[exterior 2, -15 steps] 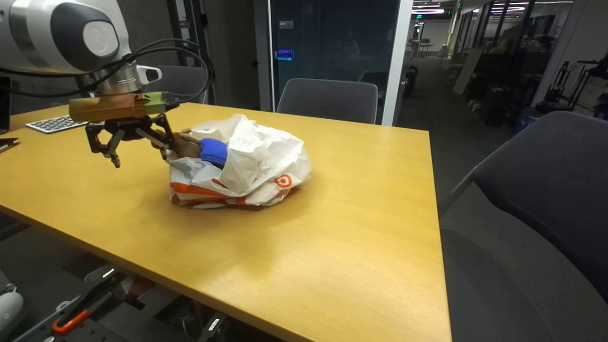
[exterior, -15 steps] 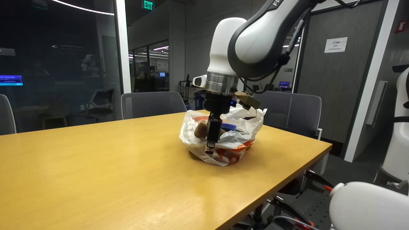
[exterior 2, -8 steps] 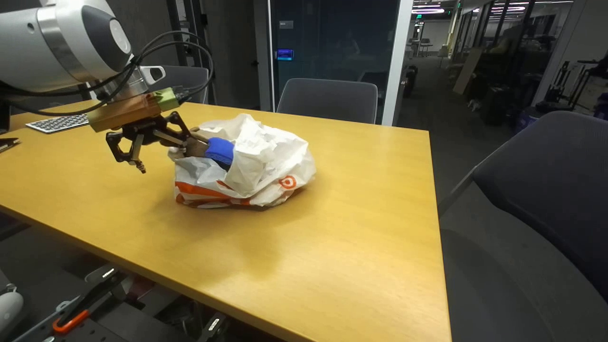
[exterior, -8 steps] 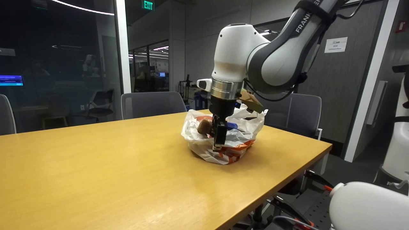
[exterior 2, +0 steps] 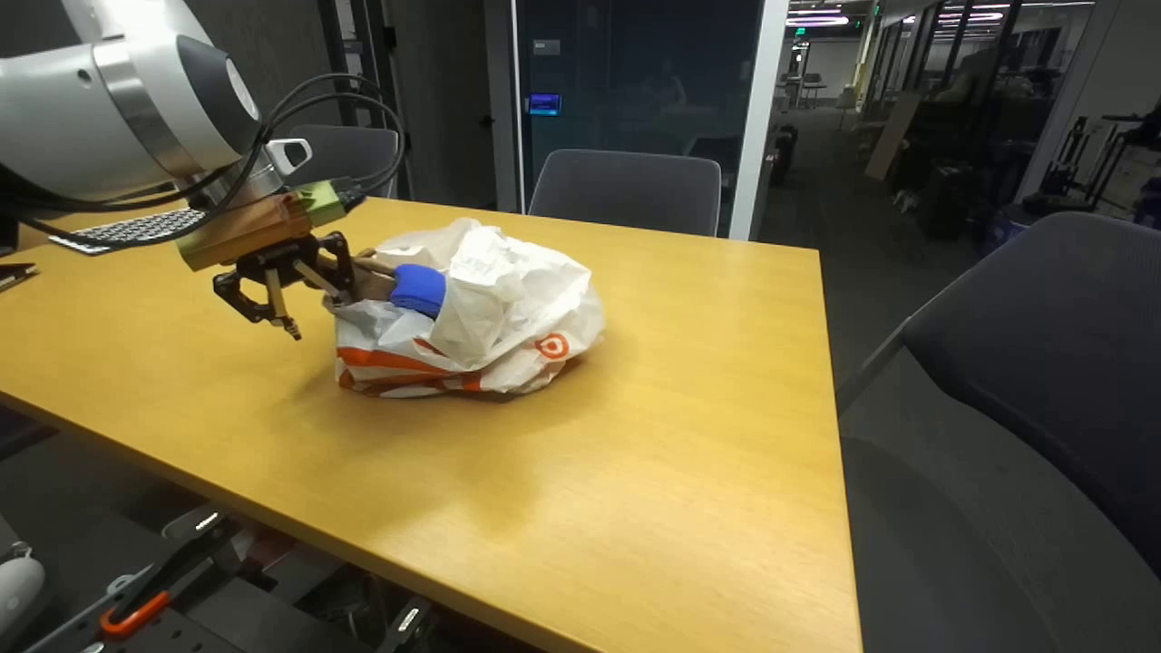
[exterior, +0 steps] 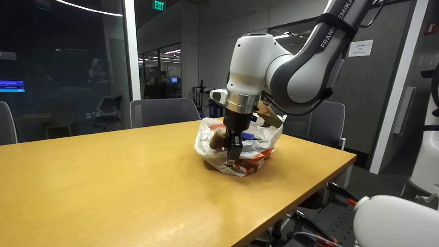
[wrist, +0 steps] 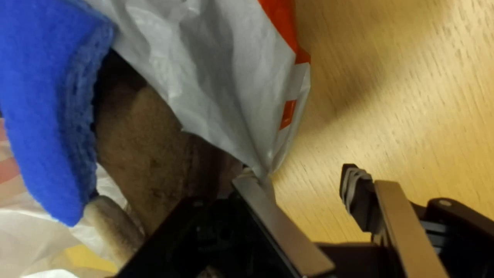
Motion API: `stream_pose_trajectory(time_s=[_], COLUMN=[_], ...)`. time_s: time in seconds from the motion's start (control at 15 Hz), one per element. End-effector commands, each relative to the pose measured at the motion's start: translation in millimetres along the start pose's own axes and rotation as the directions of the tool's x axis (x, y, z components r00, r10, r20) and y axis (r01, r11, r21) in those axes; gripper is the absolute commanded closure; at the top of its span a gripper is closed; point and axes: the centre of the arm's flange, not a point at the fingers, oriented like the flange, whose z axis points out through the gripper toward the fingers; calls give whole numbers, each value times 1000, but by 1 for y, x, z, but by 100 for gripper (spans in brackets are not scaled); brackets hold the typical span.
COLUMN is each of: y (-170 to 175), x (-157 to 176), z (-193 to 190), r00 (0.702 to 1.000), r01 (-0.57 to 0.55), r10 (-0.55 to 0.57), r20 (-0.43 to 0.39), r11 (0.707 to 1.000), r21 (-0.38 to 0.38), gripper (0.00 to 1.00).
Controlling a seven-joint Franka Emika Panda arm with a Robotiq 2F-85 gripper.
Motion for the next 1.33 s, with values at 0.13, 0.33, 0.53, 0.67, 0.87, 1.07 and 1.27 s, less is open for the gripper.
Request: stream_pose_trajectory(time_s=[0.13,0.33,0.53,0.67,0.87,1.07,1.27], y=[4,7,10,13,22,32,33], x=[1,0,-2,-2,1,5,12], z=[2,1,1,-3,-30,-53,-72], r00=[996,995,995,997,994,975,944], r01=[42,43,31,12,-46,-158,-232], r10=[-46,-50,-39,-19,41,164,252], r20=[-76,-90,-91,-80,-102,-152,-211], r11=[998,996,996,996,998,986,966], r21=[-53,-73,-85,-87,-48,52,117], gripper=[88,100,100,100,100,100,100])
